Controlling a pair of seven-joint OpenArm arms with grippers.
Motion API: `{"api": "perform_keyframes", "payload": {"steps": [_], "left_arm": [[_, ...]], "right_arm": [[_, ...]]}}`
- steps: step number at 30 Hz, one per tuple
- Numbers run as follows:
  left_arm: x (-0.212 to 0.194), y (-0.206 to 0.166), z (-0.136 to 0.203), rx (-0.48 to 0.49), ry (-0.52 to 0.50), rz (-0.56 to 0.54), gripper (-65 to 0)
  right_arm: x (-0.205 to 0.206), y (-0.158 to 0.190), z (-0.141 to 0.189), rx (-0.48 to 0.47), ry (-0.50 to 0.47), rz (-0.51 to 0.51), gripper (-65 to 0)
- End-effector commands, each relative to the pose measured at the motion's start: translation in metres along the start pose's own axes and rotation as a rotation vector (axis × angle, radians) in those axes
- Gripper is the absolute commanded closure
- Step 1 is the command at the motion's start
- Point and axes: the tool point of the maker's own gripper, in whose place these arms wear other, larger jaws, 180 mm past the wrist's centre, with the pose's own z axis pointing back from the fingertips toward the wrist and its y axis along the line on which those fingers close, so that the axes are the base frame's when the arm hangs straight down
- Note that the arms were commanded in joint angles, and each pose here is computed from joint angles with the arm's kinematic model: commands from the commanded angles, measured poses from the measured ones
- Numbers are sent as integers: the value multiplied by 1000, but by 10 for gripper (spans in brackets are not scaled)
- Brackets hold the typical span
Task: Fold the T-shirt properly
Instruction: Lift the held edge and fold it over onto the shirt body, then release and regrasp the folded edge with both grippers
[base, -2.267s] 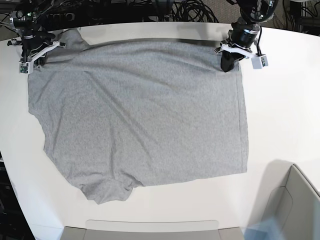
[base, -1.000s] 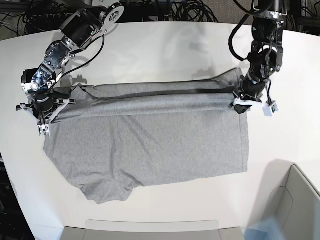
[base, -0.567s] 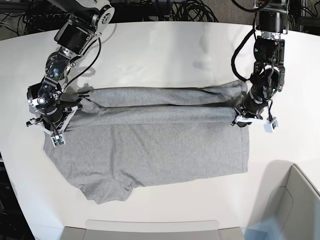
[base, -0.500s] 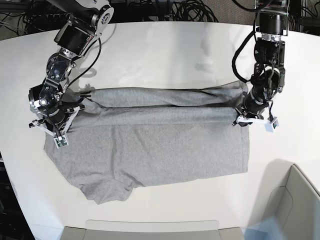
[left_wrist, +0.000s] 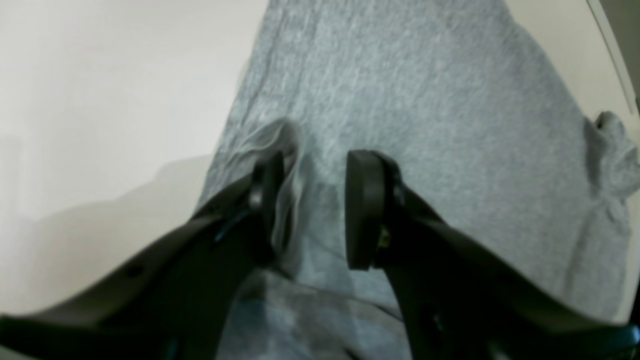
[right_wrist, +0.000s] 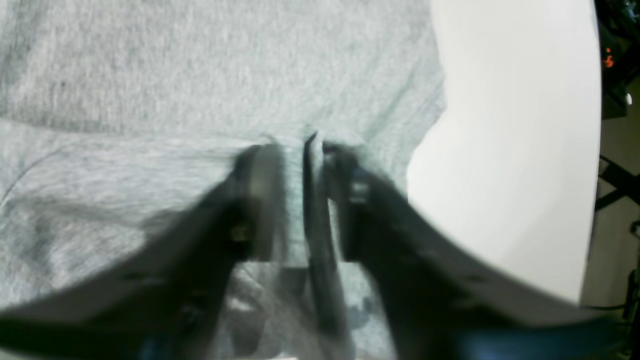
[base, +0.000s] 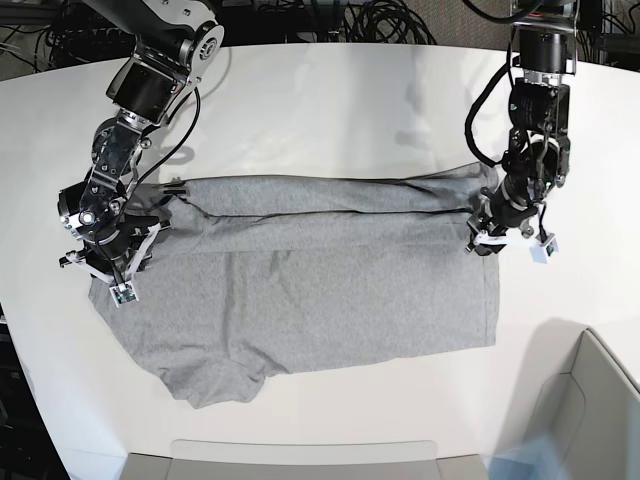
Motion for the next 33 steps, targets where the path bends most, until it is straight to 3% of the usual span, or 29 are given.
{"api": "perform_keyframes", "payload": {"steps": [1,4,10,16,23,30,33], "left_arm": [[21,-13,8,-38,-61,-19,-213],[27,-32,22,-89,-92,-44,-194],[-4,-40,46,-133,-63,-85,-139],[-36,-14,51,-79,9,-80,-54],[-88,30,19,44,171,-77,-28],[-85,81,19,163,197,-105,-27],[-80,86,22,172,192,-120,-27]], "right_arm": [[27,-22,9,-57,-79,0,-279],[36,-34,22,-100,-113,11,-331],[13,-28,37,-122,-87,33,-304],[-35,-2,32,-20,-43,-39,-230],[-81,2,-1,75,82,-87,-221],[-93,-28,0,37,120,-60,-221],[-95,-30,3,28,126,-51,-221]]}}
